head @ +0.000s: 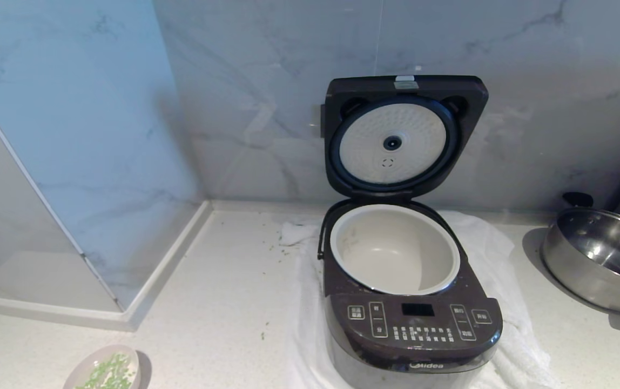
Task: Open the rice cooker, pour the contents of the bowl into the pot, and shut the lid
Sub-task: Pick up the bowl on the table
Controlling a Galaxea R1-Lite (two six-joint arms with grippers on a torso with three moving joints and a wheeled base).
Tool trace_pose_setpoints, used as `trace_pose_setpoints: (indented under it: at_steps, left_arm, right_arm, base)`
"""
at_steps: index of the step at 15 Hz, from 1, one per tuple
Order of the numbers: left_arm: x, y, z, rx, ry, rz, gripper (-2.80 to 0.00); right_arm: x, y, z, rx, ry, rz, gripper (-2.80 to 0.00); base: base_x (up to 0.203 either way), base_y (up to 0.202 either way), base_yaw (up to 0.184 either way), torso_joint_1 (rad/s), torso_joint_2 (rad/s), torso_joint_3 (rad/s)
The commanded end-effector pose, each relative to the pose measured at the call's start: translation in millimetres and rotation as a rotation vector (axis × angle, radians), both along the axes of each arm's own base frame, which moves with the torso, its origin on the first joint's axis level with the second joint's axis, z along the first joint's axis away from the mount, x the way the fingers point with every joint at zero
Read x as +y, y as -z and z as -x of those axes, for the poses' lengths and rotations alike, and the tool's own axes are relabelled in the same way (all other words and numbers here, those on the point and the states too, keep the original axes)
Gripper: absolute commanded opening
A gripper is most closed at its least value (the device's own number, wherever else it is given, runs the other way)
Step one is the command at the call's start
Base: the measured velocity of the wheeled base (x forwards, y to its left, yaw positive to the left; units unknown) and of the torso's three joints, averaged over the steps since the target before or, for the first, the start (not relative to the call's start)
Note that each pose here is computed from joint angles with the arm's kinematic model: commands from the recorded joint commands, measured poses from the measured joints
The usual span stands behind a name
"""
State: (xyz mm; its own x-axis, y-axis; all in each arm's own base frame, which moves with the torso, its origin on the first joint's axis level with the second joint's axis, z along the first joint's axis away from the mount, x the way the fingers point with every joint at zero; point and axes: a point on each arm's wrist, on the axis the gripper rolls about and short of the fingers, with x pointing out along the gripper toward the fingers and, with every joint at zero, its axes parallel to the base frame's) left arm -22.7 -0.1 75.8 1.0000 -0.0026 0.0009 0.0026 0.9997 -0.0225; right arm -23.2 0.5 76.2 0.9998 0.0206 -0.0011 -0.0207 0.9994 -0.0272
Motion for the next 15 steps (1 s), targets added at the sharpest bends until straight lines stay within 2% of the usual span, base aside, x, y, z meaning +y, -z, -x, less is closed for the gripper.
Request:
trace_pose_setpoints:
  at_steps: [1,10,15]
  left_arm:
    - [0.0,0.5,-0.2,0.004,0.000,0.000,-2.80]
    - [0.0,0.4,-0.2,0.002,0.000,0.000,-2.80]
    - [0.0,0.4,-0.2,0.002,0.000,0.000,-2.80]
  right_arm:
    - [0.0,0.1,0.0,0.001,-0.001,0.000,-2.80]
    - [0.0,0.0,-0.1,0.002,-0.001,0.000,-2.80]
    - [0.0,0.0,-0.1,0.002,-0.001,0.000,-2.80]
  base:
    - [0.000,0.000,0.000,0.000,0.00,0.000]
    - [-0.182,0.000,-0.001,0.000,0.00,0.002]
    - [-0.019,0.000,0.000,-0.003,0.00,0.001]
